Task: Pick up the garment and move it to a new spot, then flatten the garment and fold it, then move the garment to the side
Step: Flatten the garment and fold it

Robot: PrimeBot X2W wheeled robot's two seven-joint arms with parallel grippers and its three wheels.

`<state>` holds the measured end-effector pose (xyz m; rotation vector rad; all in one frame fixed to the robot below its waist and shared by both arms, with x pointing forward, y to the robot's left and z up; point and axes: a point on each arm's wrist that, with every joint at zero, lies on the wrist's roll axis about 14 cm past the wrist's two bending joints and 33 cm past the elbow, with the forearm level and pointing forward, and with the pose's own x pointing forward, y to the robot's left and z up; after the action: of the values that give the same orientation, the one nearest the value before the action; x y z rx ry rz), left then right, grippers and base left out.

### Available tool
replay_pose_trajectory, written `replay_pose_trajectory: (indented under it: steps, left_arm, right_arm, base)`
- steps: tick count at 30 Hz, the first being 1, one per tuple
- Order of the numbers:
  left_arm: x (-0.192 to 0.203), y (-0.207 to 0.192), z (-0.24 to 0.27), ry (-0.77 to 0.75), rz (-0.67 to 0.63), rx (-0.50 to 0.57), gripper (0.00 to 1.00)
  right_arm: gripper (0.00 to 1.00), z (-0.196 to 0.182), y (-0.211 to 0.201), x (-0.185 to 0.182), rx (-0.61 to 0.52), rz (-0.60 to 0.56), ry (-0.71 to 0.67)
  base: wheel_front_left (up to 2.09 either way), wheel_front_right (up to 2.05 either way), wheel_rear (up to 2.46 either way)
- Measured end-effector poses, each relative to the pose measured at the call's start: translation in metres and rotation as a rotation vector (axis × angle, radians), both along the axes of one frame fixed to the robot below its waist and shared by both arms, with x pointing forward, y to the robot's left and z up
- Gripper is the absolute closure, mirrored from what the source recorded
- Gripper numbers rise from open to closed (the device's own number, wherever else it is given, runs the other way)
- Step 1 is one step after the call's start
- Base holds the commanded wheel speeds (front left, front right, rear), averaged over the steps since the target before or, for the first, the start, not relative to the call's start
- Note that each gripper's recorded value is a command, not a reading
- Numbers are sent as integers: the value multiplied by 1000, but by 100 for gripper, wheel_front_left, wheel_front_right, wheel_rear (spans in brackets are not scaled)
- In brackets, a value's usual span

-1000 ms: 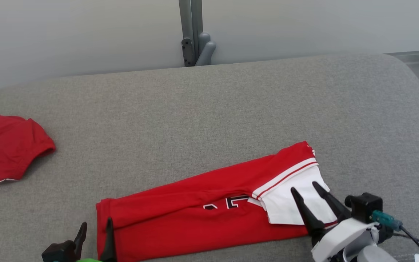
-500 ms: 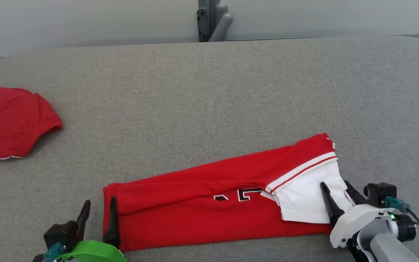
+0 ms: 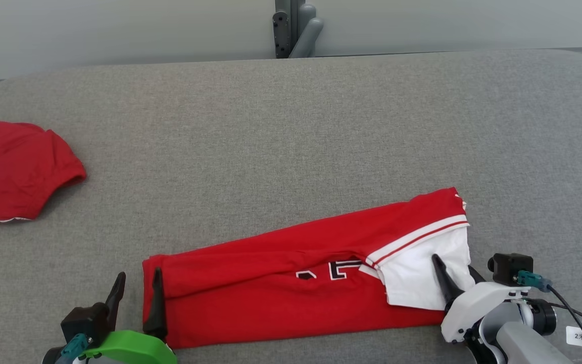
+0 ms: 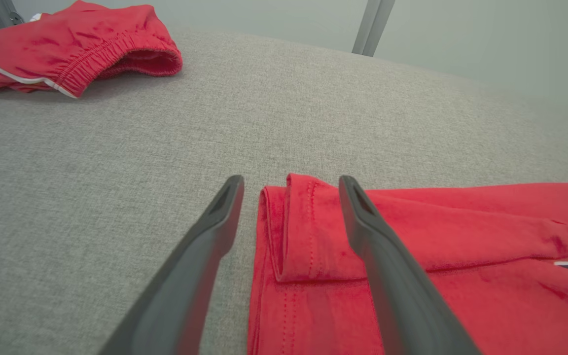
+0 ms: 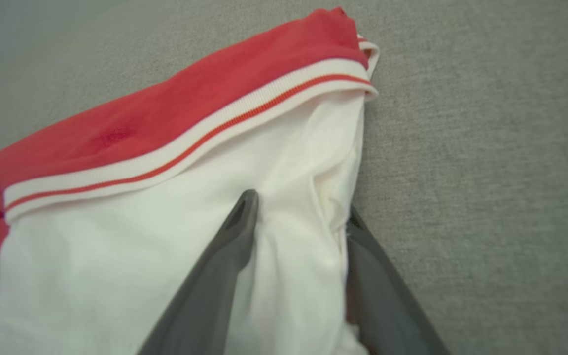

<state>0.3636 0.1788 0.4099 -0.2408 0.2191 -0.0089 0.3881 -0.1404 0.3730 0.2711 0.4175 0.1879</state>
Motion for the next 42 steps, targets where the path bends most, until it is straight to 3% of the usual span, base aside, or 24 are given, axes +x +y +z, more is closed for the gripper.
replay_pose_trajectory:
  steps: [1, 6, 15, 19, 21, 27, 36, 42]
  left_arm:
    - [0, 0, 0, -1, 0, 1, 0]
    - [-1, 2, 3, -8, 3, 7, 0]
    - [-4, -1, 9, -28, -9, 11, 0]
    - [-3, -8, 10, -32, -28, 9, 0]
    - [-3, -11, 8, -27, -38, 4, 0]
    - [-1, -27, 6, -19, -83, -9, 0]
    - [-7, -36, 10, -28, -109, -20, 0]
    - [-20, -34, 5, -8, -96, -30, 0]
  right_arm:
    - [100, 1, -1, 1, 0, -1, -3]
    - [100, 7, -18, 8, 3, -51, -16]
    - [100, 32, -122, 9, -53, -323, -81]
    - [100, 46, -142, 3, -92, -356, -130]
    - [100, 55, -127, 7, -83, -313, -168]
    - [100, 80, -31, 8, -16, -34, -260]
    - [100, 96, 104, -24, 124, 357, -250]
    - [100, 97, 163, -33, 169, 515, -227]
  base:
    - [0, 0, 0]
    - [0, 0, 0]
    - [0, 0, 0]
    - [0, 0, 0]
    - [0, 0, 0]
    - [0, 0, 0]
    - [0, 0, 0]
    - [0, 0, 0]
